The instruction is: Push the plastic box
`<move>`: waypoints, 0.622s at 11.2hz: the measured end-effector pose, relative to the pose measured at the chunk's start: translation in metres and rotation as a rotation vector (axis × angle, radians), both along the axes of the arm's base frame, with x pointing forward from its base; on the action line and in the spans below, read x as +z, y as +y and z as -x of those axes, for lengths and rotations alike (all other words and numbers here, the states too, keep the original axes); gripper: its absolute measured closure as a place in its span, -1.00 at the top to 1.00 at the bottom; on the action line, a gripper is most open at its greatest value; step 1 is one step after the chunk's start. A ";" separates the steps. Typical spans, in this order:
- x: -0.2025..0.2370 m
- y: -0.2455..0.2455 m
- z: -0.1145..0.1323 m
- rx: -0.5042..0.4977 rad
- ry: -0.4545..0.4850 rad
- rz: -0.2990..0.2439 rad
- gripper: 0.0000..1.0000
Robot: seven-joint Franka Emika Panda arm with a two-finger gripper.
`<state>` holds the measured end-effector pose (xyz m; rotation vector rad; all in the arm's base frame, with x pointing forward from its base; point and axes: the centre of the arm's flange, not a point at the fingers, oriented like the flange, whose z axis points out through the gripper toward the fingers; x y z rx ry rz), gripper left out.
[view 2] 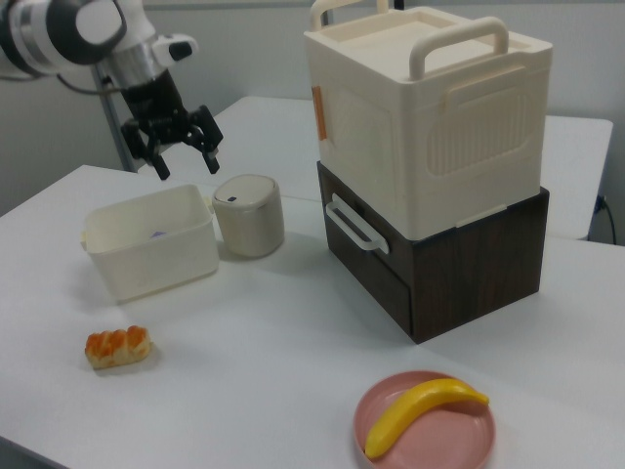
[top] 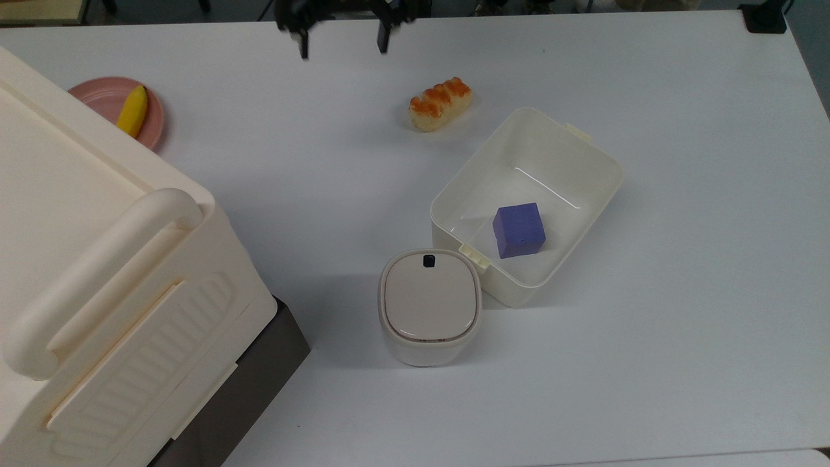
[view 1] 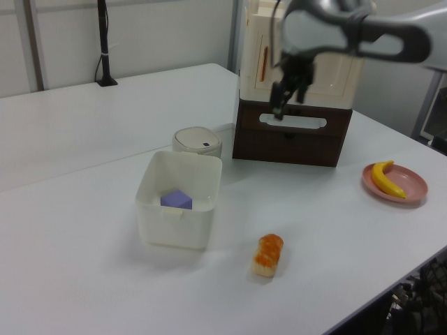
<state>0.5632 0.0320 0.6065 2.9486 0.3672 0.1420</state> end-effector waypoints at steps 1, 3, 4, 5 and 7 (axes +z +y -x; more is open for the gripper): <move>0.020 -0.017 0.010 -0.125 -0.023 -0.042 1.00; 0.044 -0.036 0.015 -0.353 -0.071 -0.094 1.00; 0.045 -0.041 0.014 -0.412 -0.076 -0.120 1.00; 0.044 -0.047 0.014 -0.448 -0.071 -0.153 1.00; 0.042 -0.063 0.014 -0.461 -0.060 -0.199 1.00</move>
